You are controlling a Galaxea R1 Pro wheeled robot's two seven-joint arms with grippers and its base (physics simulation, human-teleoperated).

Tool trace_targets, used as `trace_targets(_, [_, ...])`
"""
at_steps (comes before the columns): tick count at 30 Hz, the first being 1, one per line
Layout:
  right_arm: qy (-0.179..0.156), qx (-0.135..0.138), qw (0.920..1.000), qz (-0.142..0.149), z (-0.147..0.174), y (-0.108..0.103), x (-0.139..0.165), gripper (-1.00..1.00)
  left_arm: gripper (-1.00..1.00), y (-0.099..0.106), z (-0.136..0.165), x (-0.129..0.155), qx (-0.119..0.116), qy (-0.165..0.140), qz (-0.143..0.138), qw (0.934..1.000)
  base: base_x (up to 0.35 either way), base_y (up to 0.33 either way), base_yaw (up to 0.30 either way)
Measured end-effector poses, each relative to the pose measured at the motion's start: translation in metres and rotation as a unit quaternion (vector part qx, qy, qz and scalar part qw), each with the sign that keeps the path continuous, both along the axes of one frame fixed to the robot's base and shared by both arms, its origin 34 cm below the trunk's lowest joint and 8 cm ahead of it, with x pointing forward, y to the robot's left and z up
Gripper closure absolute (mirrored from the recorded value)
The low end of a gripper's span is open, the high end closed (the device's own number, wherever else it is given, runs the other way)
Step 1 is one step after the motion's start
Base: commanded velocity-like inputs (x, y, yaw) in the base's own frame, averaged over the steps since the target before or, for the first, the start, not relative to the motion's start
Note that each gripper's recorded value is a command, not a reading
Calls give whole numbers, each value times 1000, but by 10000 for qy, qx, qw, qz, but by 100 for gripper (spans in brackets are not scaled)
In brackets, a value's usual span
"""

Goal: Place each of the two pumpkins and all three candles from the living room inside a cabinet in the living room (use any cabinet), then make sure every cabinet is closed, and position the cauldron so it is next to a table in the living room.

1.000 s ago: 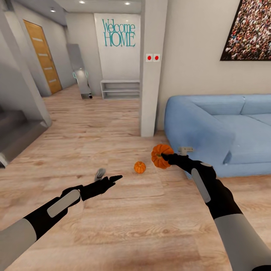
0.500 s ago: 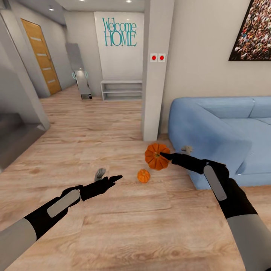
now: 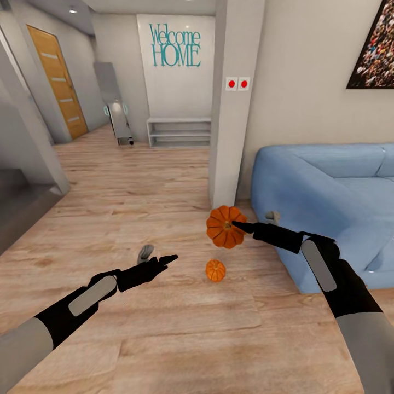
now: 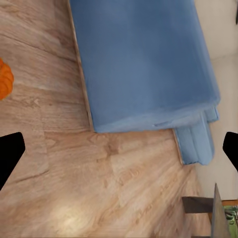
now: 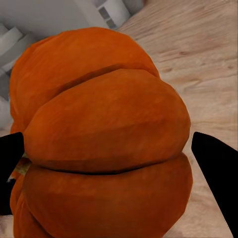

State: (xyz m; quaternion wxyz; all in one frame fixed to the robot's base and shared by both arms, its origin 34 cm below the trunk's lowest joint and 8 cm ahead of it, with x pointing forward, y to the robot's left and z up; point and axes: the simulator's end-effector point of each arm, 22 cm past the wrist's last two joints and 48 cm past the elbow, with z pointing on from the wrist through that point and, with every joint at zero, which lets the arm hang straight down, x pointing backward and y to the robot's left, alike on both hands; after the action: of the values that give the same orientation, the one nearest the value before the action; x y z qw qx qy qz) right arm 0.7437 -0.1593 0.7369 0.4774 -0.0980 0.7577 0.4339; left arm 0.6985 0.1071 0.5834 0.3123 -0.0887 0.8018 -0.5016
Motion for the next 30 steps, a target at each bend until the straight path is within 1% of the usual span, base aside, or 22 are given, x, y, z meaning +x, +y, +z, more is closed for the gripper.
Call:
trace_targets(5, [-21,53,9999,83,2,4,-3,100,-100,0,0,0,1,1,3,10000,337,107,0])
trace_targets(8, [-23,57,9999,89,2,3,-3,100,-100,14,-18,3,129,158,157,9997,337,108,0])
trace_targets(11, [86,43,9999,131,-1,4,-5,100,-100,20,-30,3,191,266,238,9992,337,108,0])
trace_targets(13, [186,103,9994,261,-1,7,-10,100,-100,20,-31,3,202,280,245,9991,337,108,0])
trace_targets(15, [188,218,9988,392,3,9,-15,100,-100,20,-32,3,211,283,243,9991,337,108,0])
trace_targets(16, [177,266,9987,408,6,8,-16,100,-100,20,-32,3,213,284,243,9991,337,108,0])
trace_targets(20, [158,305,9985,421,8,7,-16,100,-100,20,-33,3,220,287,246,9990,337,108,0])
trace_targets(30, [156,306,9985,420,8,6,-16,100,-100,21,-33,3,224,287,248,9990,337,108,0])
